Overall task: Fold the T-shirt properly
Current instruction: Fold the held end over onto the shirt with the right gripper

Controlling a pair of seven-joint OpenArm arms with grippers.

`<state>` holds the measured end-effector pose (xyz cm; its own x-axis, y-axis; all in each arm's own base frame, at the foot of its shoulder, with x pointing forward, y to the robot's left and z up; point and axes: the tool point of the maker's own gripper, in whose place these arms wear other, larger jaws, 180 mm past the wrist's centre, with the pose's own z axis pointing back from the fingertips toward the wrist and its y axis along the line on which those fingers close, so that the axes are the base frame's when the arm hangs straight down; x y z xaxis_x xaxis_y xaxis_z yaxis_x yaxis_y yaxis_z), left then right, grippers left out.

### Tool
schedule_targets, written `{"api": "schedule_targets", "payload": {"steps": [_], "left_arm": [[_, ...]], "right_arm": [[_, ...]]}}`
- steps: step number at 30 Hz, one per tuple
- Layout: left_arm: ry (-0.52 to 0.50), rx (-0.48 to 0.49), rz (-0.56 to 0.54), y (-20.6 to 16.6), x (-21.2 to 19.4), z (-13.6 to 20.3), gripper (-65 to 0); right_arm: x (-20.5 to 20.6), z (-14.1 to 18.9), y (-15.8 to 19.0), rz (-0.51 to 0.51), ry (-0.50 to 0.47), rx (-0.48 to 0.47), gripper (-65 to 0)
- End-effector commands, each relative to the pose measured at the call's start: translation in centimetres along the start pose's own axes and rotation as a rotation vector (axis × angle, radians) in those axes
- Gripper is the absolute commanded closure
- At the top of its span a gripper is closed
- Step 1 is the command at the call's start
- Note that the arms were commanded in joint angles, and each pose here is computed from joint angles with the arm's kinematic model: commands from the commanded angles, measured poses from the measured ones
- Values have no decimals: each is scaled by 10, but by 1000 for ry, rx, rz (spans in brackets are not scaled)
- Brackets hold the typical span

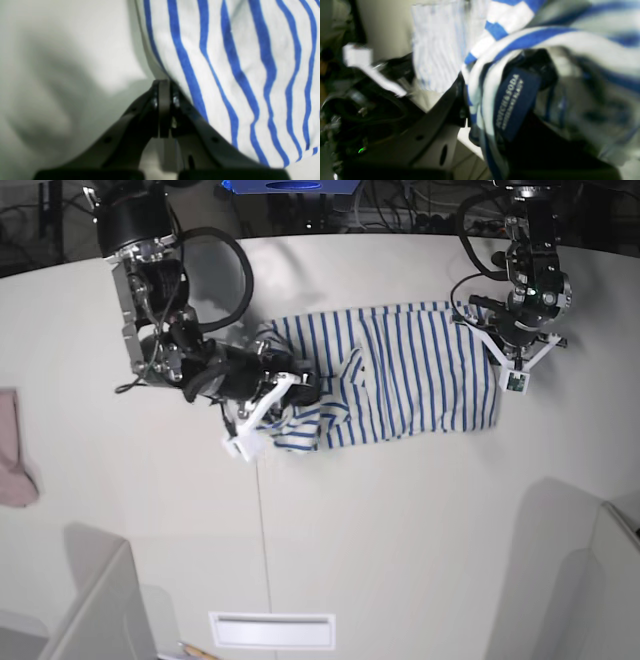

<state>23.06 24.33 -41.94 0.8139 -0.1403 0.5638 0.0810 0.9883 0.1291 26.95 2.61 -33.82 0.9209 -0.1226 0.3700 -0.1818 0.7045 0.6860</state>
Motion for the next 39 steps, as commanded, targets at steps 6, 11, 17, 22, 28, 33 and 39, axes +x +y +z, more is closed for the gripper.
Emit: {"api": "schedule_targets", "payload": {"steps": [6, 11, 17, 22, 28, 33, 39], "left_arm": [[14, 52, -60, 25, -8, 7, 0], [96, 132, -138, 42, -29, 1, 0], [114, 132, -138, 35, -36, -2, 0], [114, 74, -176, 7, -36, -8, 0], [116, 25, -200, -13, -38, -10, 0], [114, 27, -185, -14, -38, -10, 0], [77, 90, -162, 11, -29, 7, 0]], "right_arm": [[8, -13, 51, 17, 8, 81, 0], [13, -22, 79, 48, 14, 125, 0], [5, -43, 97, 126, 30, 86, 0], [-6, -55, 122, 205, 33, 84, 0], [-1, -72, 117, 230, 52, 31, 0], [-12, -86, 131, 322, 94, 32, 0], [-19, -104, 136, 378, 102, 20, 0]]}}
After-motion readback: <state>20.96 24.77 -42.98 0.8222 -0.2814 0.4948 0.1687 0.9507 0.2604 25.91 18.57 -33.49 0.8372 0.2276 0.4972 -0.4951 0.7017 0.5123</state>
